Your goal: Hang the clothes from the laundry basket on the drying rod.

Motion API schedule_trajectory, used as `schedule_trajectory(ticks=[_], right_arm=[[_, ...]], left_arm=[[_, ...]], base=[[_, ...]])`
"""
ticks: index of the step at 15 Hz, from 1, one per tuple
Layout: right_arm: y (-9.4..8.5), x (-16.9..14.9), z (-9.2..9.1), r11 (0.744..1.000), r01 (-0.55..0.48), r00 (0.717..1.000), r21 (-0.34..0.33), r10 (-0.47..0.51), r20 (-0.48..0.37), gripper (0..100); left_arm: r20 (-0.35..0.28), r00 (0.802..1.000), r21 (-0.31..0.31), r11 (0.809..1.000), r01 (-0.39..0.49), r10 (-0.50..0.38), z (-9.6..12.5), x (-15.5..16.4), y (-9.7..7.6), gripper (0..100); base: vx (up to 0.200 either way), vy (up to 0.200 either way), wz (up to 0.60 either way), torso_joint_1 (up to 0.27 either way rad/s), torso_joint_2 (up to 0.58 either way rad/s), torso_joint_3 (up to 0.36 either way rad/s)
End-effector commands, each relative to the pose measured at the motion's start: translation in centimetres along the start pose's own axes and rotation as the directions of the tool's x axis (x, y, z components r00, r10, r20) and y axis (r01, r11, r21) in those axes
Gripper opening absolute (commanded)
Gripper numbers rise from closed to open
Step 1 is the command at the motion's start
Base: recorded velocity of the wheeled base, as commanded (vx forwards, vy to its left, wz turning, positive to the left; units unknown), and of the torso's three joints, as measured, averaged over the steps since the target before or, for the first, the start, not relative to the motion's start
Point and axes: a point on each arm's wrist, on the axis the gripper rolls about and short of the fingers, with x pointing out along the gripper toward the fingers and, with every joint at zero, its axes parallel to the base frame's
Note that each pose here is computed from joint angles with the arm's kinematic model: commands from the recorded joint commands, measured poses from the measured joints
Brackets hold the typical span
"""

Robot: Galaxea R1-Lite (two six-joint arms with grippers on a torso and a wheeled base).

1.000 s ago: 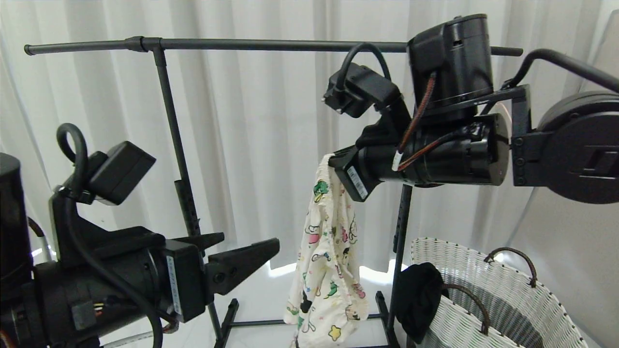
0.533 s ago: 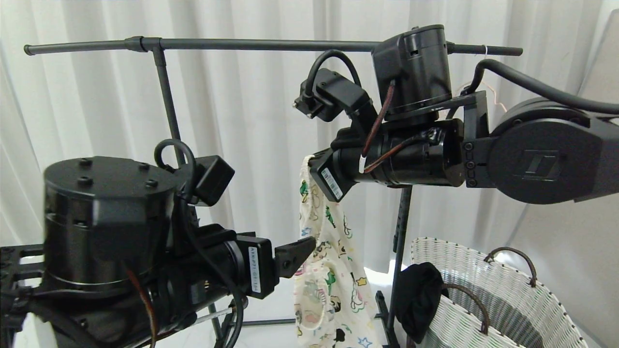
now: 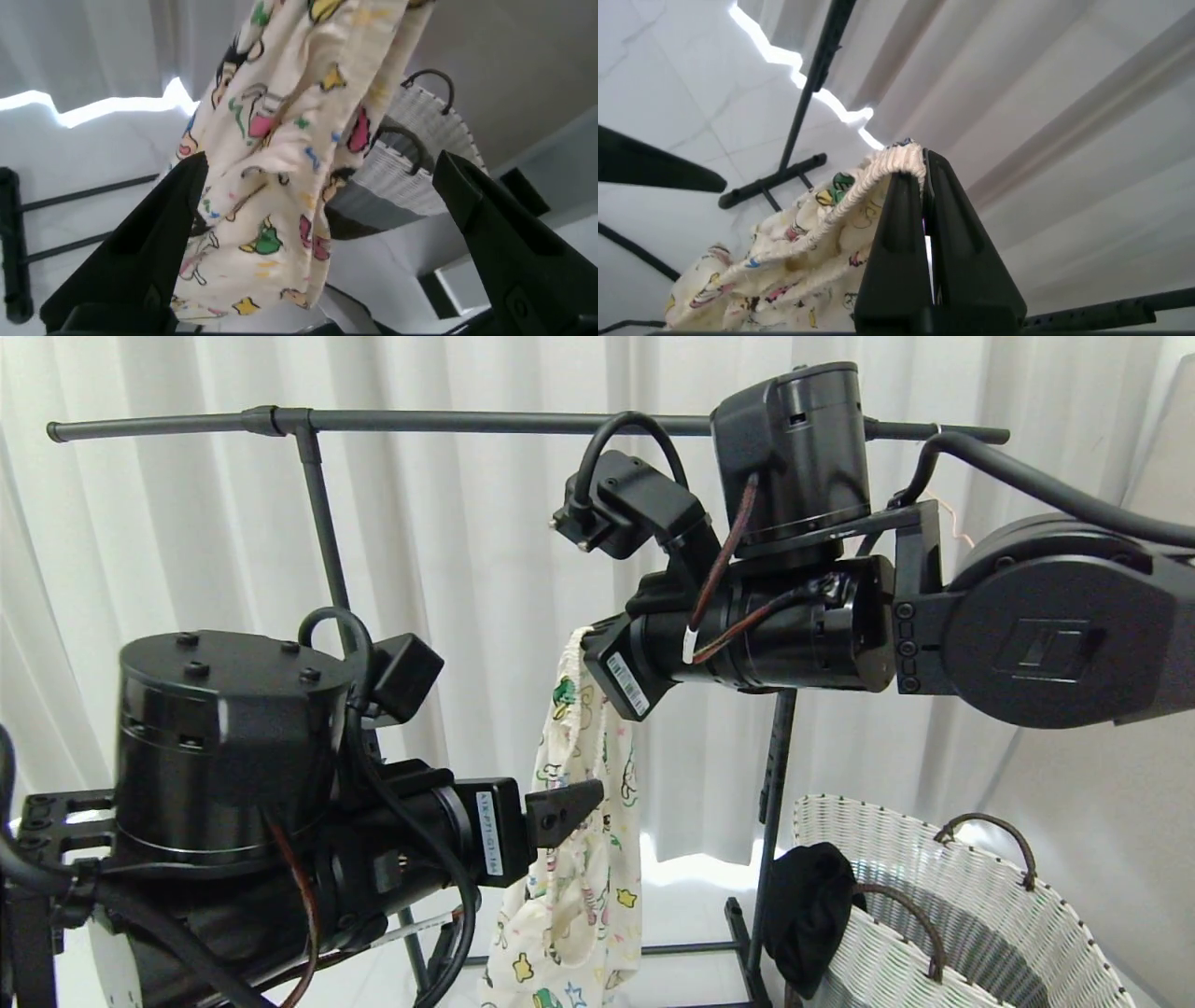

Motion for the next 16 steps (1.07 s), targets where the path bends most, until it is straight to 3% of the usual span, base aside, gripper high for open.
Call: schedule_trajectory(ticks=[1,5,8,9,11,14,16], right_arm=[[0.4,-0.3,0.3,1.0,-0.009,1.0,-0.003,0.009,0.012,0],[0.4,-1.2,0.9,1.0,-0.01,0.999,-0.003,0.01,0.032,0],[0.2,-1.5,1.1,1.0,-0.006,0.999,-0.002,0.006,0.039,0],[0.2,-1.6,1.1,1.0,-0.004,0.999,-0.002,0.004,0.041,0],[-0.1,-1.8,1.1,1.0,0.014,0.999,0.001,-0.014,0.038,0],[-0.7,-1.7,0.9,0.999,0.05,0.998,0.006,-0.05,0.025,0],[-1.4,-1.8,0.8,0.998,0.066,0.997,0.012,-0.066,0.025,0]], left_arm=[[0.017,1.0,-0.013,1.0,-0.019,0.019,0.4,-0.1,0.6,100],[-0.047,0.994,-0.01,0.995,-0.099,0.099,-0.7,2.5,1.1,100],[-0.076,0.985,-0.091,0.983,-0.16,0.153,-1.4,3.5,1.7,100],[-0.1,0.979,-0.091,0.978,-0.188,0.179,-2.3,3.6,2.1,100],[-0.154,0.964,-0.053,0.973,-0.226,0.216,-4.4,3.1,2.9,100],[-0.158,0.964,-0.027,0.975,-0.222,0.215,-5.3,1.4,3.4,100],[-0.171,0.96,0.038,0.975,-0.217,0.22,-6.5,-0.2,4.2,100]], base=[[0.0,0.0,0.0,0.0,0.0,0.0],[0.0,0.0,0.0,0.0,0.0,0.0],[0.0,0.0,0.0,0.0,0.0,0.0],[0.0,0.0,0.0,0.0,0.0,0.0],[0.0,0.0,0.0,0.0,0.0,0.0],[0.0,0.0,0.0,0.0,0.0,0.0],[0.0,0.0,0.0,0.0,0.0,0.0]])
